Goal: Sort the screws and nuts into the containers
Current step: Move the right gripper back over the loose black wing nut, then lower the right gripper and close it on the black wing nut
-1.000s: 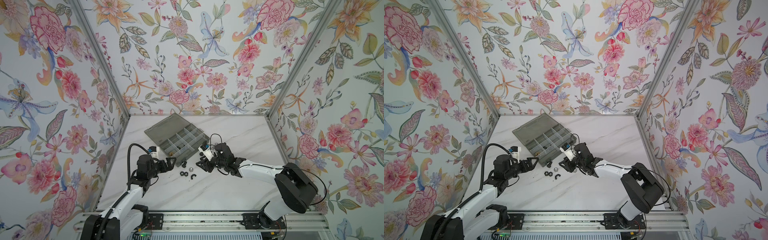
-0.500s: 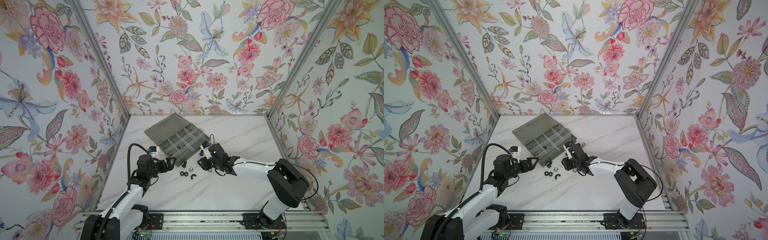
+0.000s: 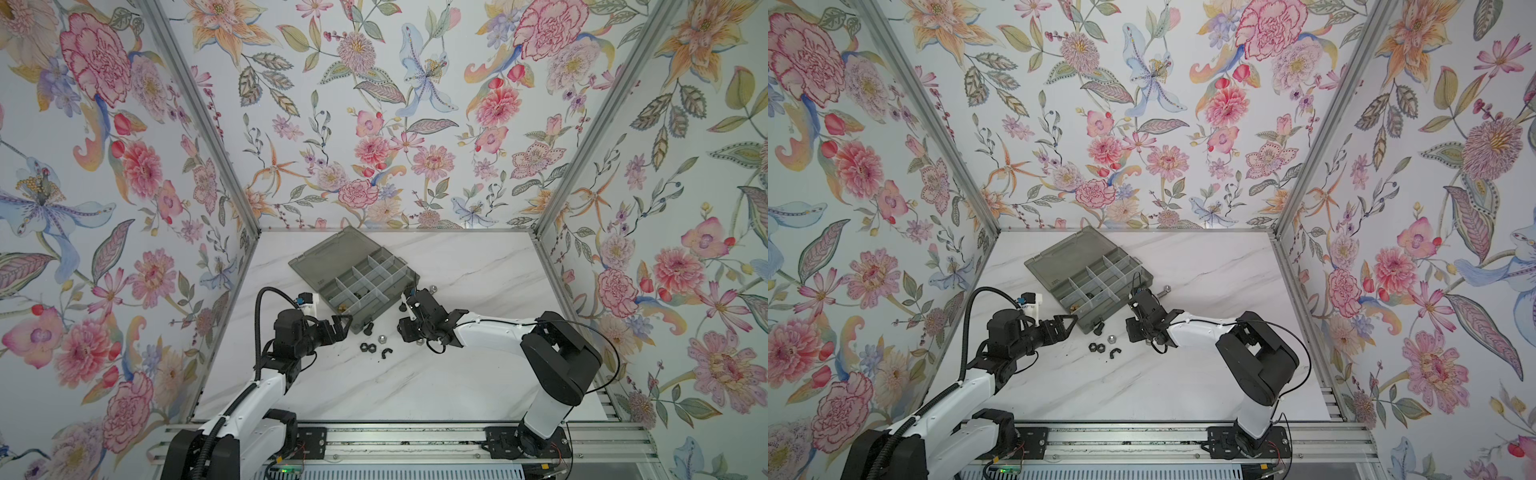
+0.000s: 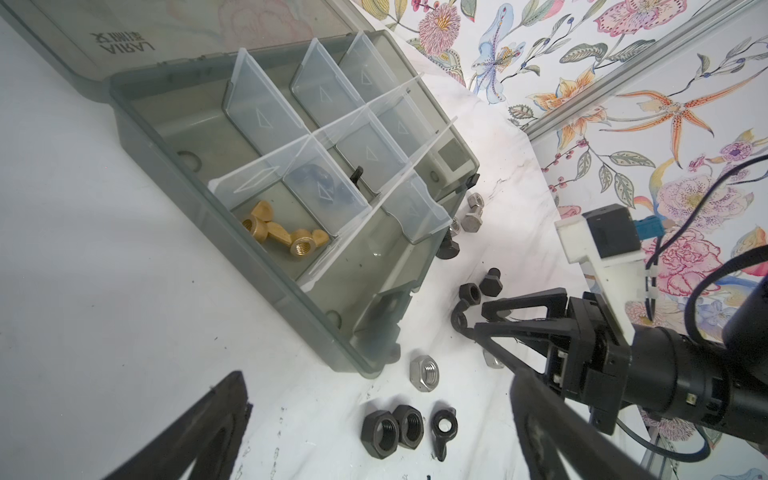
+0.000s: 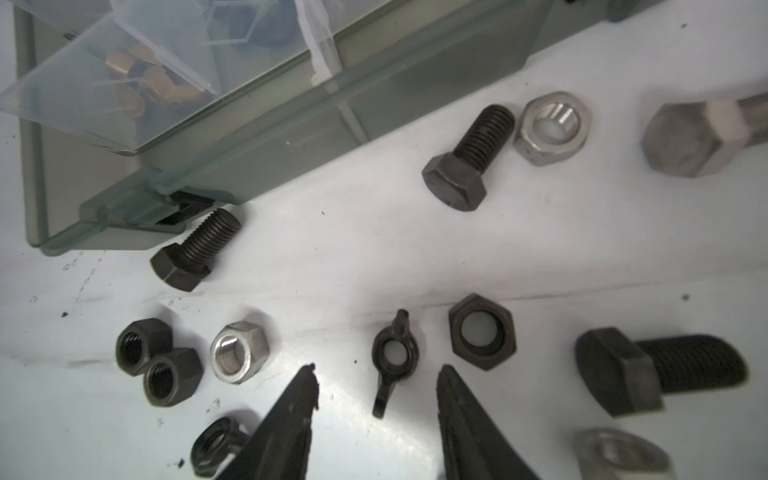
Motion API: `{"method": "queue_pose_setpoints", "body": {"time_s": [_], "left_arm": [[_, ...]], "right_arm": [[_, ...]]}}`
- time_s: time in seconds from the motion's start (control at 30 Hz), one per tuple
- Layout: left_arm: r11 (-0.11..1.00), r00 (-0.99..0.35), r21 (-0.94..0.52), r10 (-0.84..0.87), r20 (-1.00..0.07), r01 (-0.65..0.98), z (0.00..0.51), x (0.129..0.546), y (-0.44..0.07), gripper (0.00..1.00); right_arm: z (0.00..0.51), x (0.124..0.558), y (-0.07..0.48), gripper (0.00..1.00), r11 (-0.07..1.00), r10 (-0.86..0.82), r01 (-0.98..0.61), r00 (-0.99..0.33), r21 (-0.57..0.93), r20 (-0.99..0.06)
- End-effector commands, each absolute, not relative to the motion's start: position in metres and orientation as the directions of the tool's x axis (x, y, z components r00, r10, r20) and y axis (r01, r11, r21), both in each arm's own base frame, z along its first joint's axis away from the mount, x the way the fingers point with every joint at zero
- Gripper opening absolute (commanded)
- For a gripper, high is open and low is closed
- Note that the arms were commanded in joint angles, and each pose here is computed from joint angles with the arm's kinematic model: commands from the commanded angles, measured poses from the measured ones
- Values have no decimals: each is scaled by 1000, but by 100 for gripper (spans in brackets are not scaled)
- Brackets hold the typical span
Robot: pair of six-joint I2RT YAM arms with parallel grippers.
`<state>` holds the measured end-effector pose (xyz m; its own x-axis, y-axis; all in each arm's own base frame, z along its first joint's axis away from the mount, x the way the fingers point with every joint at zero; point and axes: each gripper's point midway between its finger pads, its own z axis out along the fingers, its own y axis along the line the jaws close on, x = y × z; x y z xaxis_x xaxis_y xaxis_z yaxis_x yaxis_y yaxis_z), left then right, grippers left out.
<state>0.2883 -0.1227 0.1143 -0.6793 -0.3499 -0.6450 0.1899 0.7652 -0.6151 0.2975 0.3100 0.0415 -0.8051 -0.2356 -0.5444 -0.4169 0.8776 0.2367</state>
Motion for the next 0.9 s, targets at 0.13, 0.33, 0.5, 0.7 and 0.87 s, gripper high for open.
{"method": "queue_pose_setpoints", "body": {"time_s": [0.13,0.33,0.5,0.7,0.87], "left_arm": [[761,-679,-619,-350,-645,196,114,288,-125,99],[762,-679,-617,-347,-647,198,114,289,-125,100],[759,-681,-620,-348,-644,198,113,290,-126,99],[759,-683,-621,-348,-642,197,113,290,-126,99],[759,-683,-621,-348,-643,198,113,291,-126,99]], "right_arm": [[39,307,312,47,890,-225,-396,-813,227,-536],[37,307,316,45,885,-226,-400,-817,239,-530],[34,308,317,45,884,-227,-399,-821,241,-524],[30,310,319,44,883,-234,-404,-820,238,-522],[25,315,321,43,885,-239,-403,-821,232,-518]]}}
